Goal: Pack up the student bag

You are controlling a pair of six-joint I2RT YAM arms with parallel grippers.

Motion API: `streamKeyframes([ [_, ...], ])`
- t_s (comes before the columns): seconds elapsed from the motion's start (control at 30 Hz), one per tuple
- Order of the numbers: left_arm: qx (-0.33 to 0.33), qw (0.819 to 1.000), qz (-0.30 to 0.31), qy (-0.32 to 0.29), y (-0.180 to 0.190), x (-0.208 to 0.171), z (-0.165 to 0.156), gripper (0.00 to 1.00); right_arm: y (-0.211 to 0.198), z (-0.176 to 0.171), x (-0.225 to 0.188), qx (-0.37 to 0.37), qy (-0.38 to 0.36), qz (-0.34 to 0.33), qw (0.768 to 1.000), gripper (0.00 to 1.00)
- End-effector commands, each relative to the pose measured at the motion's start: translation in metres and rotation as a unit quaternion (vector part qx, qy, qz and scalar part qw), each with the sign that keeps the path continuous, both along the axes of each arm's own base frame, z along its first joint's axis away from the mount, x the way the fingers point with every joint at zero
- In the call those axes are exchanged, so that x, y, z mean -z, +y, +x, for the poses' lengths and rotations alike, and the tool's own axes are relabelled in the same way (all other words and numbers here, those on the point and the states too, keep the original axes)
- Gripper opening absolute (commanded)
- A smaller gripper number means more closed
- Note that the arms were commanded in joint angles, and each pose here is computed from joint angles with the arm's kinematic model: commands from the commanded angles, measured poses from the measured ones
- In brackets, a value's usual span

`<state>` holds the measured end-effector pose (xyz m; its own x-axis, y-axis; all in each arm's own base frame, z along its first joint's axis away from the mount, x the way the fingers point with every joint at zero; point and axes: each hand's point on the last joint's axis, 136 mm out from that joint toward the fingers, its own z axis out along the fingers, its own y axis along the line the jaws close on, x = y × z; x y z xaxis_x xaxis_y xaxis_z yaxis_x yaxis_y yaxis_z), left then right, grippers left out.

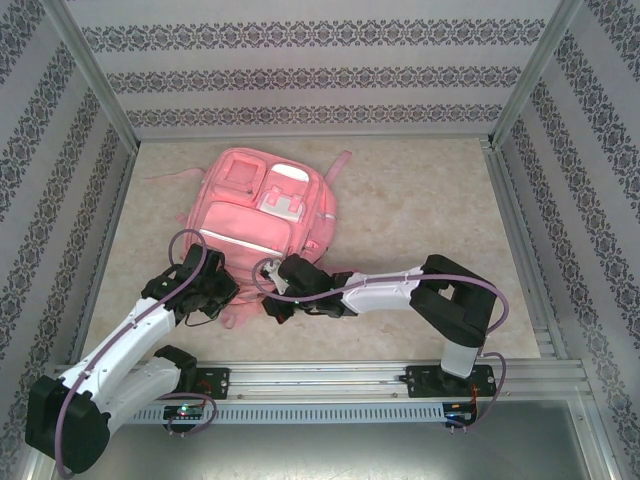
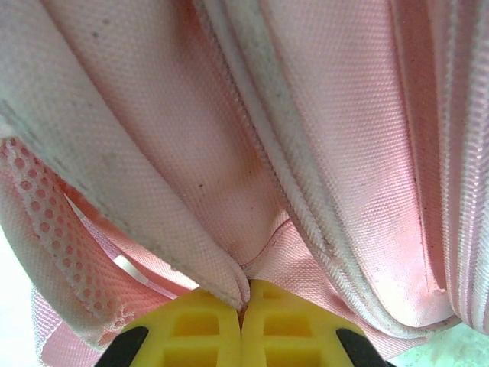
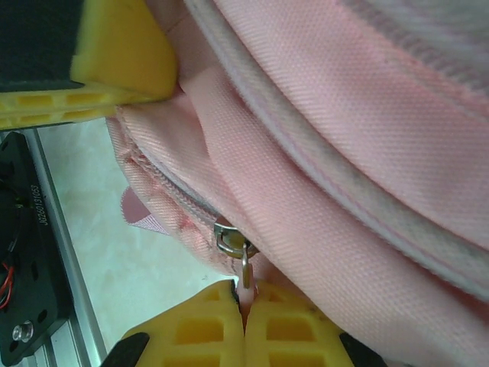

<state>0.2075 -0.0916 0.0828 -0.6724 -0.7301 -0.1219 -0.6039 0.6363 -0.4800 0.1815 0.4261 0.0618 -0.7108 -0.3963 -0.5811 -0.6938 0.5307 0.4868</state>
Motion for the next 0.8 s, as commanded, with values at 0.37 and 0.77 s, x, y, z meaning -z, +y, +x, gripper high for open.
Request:
streamKeyframes([
  [0.37, -0.022, 0.998, 0.058, -0.020, 0.028, -0.009, 0.004, 0.03, -0.042, 0.004, 0.018, 0.027, 0.007, -0.065, 0.997, 0.00],
  [0.77, -0.009, 1.000, 0.003, -0.014, 0.001, -0.033, -0.005, 0.42, -0.019, 0.004, -0.003, 0.018, 0.012, -0.021, 1.000, 0.00],
])
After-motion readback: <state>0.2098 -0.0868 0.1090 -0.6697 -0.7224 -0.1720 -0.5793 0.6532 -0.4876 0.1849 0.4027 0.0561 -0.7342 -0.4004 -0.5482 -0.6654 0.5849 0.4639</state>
